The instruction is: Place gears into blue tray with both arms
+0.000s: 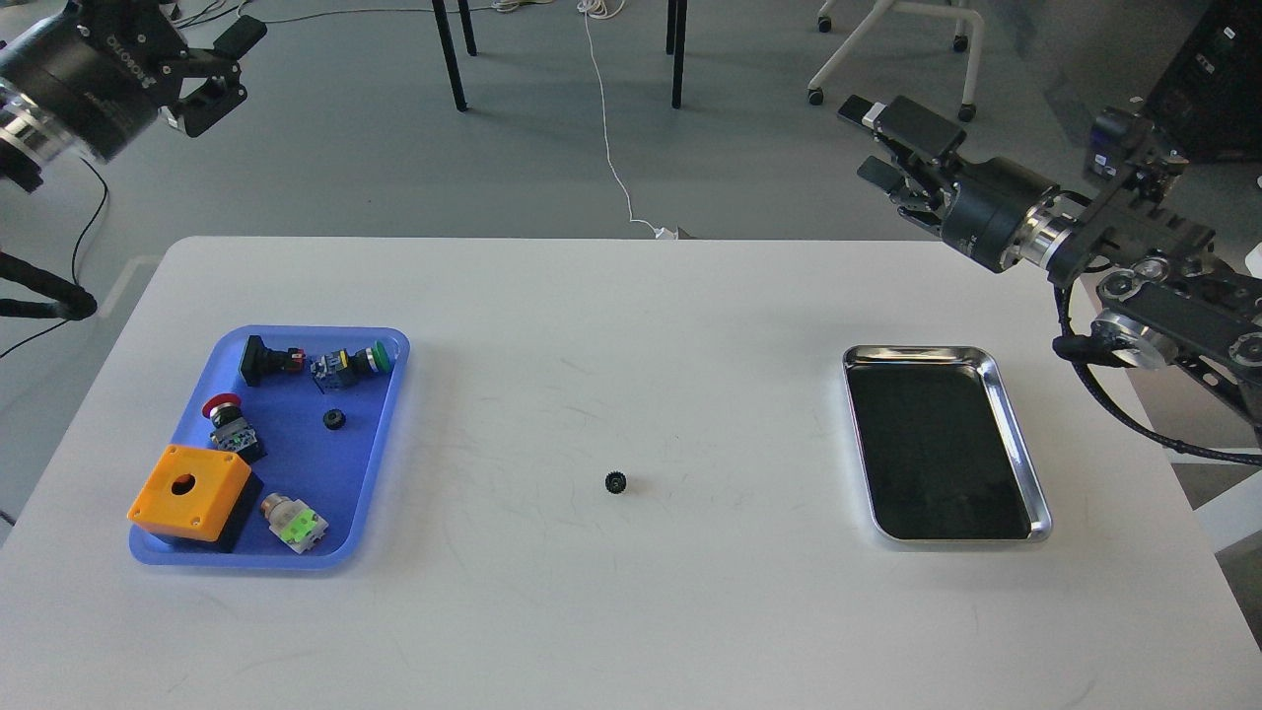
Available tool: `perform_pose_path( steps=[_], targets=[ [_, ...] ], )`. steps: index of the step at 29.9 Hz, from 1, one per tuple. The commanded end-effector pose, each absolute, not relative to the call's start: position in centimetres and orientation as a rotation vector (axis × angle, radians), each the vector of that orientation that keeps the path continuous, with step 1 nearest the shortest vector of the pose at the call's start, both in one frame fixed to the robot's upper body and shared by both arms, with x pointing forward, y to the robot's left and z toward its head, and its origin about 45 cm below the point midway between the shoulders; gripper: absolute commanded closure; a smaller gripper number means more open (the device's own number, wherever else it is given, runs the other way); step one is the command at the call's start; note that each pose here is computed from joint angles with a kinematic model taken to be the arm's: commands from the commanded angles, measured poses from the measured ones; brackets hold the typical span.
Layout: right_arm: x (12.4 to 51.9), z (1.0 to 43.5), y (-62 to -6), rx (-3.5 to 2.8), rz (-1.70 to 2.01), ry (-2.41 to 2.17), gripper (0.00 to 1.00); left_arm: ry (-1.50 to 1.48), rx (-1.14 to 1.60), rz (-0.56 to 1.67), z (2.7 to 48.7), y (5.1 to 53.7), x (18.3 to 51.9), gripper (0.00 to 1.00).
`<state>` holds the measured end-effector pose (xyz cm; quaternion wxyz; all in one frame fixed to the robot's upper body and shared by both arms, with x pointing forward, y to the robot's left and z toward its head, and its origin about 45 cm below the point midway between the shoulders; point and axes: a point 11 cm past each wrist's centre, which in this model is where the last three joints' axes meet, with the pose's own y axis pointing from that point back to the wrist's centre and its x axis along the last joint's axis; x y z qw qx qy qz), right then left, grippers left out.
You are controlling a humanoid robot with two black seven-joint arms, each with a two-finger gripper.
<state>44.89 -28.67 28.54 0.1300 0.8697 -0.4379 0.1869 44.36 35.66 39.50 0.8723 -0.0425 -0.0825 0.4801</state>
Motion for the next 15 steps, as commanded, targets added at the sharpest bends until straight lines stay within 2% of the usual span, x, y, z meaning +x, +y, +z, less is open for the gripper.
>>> perform_pose_path(
  steps=[1,15],
  targets=[
    [44.88,28.67,-29.45,2.533,0.511,-1.313,0.02,-0.197,-0.062,0.980,40.04,34.65,44.39,0.02],
    [44.88,28.67,-29.45,2.533,0.511,-1.313,0.02,-0.197,-0.062,0.980,40.04,34.65,44.39,0.02]
  ],
)
